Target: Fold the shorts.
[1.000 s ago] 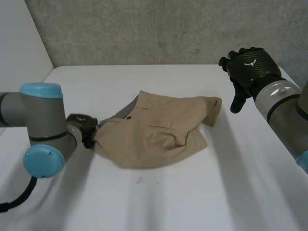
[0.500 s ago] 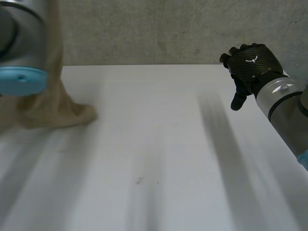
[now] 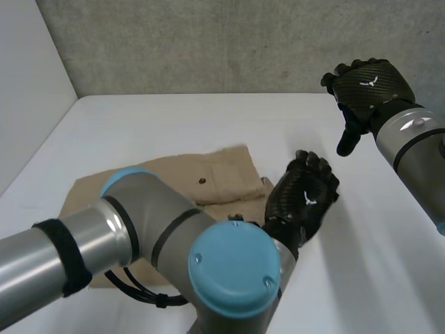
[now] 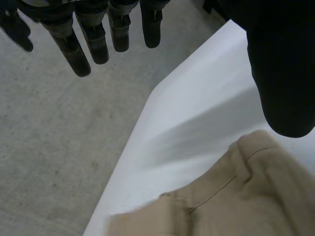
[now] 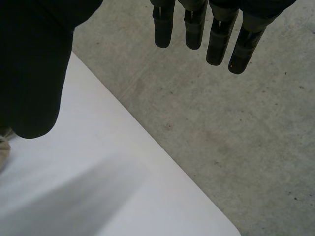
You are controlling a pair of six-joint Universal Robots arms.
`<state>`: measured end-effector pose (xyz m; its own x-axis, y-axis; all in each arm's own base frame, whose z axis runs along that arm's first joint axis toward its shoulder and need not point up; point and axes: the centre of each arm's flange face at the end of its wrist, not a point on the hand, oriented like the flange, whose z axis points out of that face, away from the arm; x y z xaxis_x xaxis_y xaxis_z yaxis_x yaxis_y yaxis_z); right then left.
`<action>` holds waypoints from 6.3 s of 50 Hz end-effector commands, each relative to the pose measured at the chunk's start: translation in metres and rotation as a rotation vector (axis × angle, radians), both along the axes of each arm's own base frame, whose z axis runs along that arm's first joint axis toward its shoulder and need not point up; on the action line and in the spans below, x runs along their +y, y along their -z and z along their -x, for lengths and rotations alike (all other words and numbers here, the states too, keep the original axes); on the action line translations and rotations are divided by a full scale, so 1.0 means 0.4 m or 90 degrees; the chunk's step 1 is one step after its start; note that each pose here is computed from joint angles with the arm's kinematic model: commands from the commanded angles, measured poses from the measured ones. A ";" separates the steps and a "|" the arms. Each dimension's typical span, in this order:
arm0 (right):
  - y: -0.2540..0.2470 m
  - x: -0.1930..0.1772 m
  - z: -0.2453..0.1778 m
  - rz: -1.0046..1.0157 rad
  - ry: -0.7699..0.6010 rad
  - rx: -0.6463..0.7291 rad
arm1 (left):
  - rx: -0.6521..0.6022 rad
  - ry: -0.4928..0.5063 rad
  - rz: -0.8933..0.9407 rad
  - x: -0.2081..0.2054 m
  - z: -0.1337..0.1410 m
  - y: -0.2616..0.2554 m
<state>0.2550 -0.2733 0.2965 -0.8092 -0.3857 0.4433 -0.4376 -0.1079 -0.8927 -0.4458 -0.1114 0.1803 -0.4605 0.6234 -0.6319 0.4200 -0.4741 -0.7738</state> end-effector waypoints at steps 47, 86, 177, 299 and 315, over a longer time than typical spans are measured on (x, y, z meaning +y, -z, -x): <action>0.405 0.044 -0.063 -0.244 -0.182 0.056 | -0.044 -0.436 -0.365 -0.128 -0.571 0.035; 0.318 0.067 -0.047 -0.195 -0.175 0.032 | -0.109 -0.428 -0.318 -0.244 -0.549 0.124; 0.137 -0.042 0.002 -0.126 -0.014 -0.001 | 0.157 -0.387 -0.011 -0.704 -0.327 -0.057; 0.323 0.099 0.034 -0.248 -0.017 -0.088 | -0.027 -0.320 -0.420 0.037 -0.549 -0.020; 0.327 0.082 0.009 -0.259 -0.022 -0.123 | -0.059 -0.366 -0.431 0.005 -0.541 0.049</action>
<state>0.2472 -0.2383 0.1673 -0.8437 -0.5244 0.1151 -0.2797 0.2463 -0.9279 -0.2261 -0.1023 0.1674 -0.7737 0.5819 -0.2506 0.5324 0.3825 -0.7552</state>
